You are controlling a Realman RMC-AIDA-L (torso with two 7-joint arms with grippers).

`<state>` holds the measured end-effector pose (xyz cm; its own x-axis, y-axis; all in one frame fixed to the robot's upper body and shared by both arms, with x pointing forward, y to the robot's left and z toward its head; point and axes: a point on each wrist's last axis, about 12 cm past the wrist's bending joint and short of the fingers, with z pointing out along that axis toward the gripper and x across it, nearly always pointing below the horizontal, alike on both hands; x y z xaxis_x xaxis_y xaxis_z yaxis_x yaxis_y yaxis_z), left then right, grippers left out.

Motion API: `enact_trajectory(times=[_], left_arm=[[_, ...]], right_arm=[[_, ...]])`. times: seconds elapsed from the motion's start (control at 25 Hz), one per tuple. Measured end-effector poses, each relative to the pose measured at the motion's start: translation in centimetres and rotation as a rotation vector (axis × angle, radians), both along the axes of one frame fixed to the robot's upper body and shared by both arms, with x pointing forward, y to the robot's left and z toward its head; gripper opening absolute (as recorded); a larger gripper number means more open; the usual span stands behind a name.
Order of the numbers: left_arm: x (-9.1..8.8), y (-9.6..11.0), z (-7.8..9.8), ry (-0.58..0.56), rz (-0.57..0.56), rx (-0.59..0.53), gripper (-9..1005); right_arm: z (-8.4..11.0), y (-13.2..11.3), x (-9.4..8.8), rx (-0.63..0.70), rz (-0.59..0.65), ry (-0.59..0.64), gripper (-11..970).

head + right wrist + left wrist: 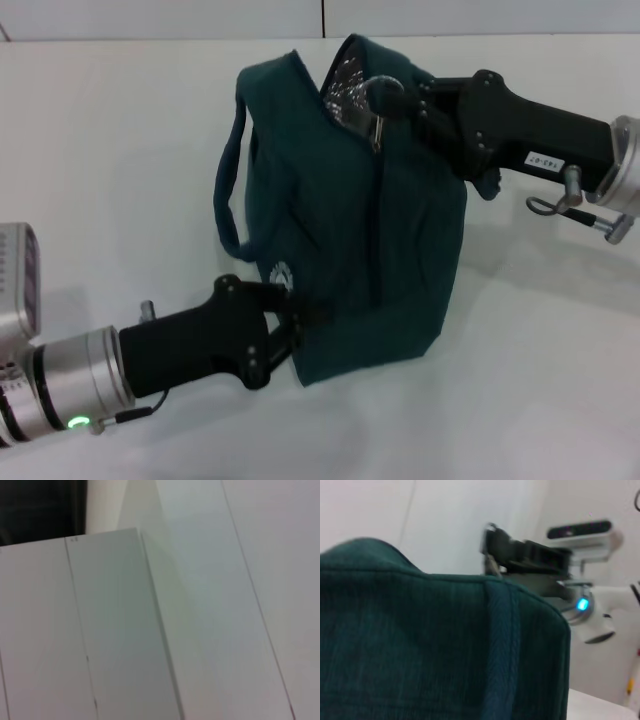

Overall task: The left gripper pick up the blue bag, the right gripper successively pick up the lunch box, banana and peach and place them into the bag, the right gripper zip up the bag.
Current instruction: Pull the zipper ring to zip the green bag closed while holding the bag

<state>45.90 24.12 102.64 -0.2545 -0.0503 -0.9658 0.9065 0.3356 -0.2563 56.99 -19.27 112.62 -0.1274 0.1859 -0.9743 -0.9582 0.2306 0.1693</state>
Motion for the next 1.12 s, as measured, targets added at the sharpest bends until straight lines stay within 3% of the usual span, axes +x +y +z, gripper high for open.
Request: enact_trajectory(times=[0.4,0.84,1.12], left_arm=[[-0.8,-0.2,-0.1,0.012,-0.052,-0.002,68],[-1.9,-0.4,0.1,0.015,-0.183,-0.003,69],[-2.2,0.3,-0.1,0.017,-0.102,-0.021,69]], right_arm=[[0.2,0.3,0.4,-0.009,-0.003,-0.003,27],[0.3,0.3,0.5,-0.008,-0.008,-0.003,29],[0.6,0.5,0.6,-0.003,-0.002,-0.018,30]])
